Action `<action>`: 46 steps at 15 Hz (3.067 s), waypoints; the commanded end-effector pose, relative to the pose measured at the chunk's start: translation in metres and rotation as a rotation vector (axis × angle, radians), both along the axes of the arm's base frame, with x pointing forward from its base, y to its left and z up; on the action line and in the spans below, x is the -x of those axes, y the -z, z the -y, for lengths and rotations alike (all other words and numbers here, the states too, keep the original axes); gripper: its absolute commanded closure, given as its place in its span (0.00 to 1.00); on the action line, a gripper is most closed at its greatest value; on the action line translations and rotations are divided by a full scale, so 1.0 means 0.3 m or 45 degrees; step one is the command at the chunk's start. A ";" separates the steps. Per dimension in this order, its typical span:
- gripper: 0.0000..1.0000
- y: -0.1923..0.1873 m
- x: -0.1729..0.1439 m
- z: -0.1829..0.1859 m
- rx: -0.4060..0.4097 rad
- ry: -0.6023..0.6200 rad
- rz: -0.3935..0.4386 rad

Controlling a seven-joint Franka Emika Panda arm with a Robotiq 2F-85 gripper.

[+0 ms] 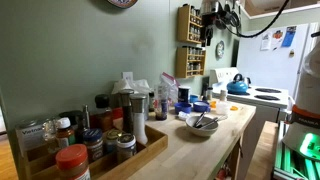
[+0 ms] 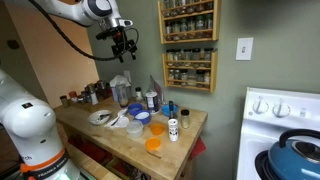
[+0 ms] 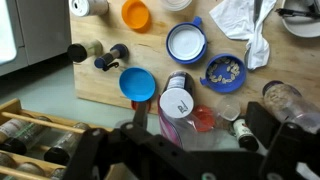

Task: Remove the small clear bowl from the clear bowl and put it upside down on the orange bowl

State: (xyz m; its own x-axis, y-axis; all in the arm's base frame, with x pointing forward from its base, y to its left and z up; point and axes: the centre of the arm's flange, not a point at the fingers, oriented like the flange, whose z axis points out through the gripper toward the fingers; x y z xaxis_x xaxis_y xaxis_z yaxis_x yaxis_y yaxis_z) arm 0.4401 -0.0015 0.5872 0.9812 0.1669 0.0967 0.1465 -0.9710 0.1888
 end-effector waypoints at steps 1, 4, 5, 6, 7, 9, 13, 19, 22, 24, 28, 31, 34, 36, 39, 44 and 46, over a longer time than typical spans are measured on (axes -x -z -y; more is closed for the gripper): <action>0.00 0.000 0.000 0.000 0.000 0.000 0.000; 0.00 0.000 0.000 0.000 0.000 0.000 0.000; 0.00 0.000 0.000 0.000 0.000 0.000 0.000; 0.00 0.009 0.019 0.014 -0.006 -0.036 0.013; 0.00 0.028 0.044 0.048 -0.011 -0.086 0.017; 0.00 0.089 0.092 0.127 -0.044 -0.160 -0.015; 0.00 0.255 0.221 0.261 -0.089 -0.230 -0.101; 0.00 0.418 0.226 0.250 -0.098 -0.159 -0.279; 0.00 0.394 0.216 0.253 -0.094 -0.159 -0.260; 0.00 0.444 0.234 0.267 -0.166 -0.213 -0.244; 0.00 0.632 0.314 0.352 -0.427 -0.323 -0.238; 0.00 0.751 0.343 0.398 -0.459 -0.363 -0.167; 0.00 0.742 0.342 0.394 -0.434 -0.346 -0.188; 0.00 0.762 0.343 0.393 -0.431 -0.347 -0.199; 0.00 0.768 0.329 0.389 -0.420 -0.371 -0.185; 0.04 0.890 0.331 0.391 -0.435 -0.371 -0.151; 0.09 0.912 0.322 0.387 -0.420 -0.365 -0.156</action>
State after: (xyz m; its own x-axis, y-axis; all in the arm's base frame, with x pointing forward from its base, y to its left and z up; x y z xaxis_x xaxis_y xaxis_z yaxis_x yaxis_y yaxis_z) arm 0.3447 -0.1188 0.3368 0.9089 0.4108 0.0709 0.4169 -0.8949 -0.1590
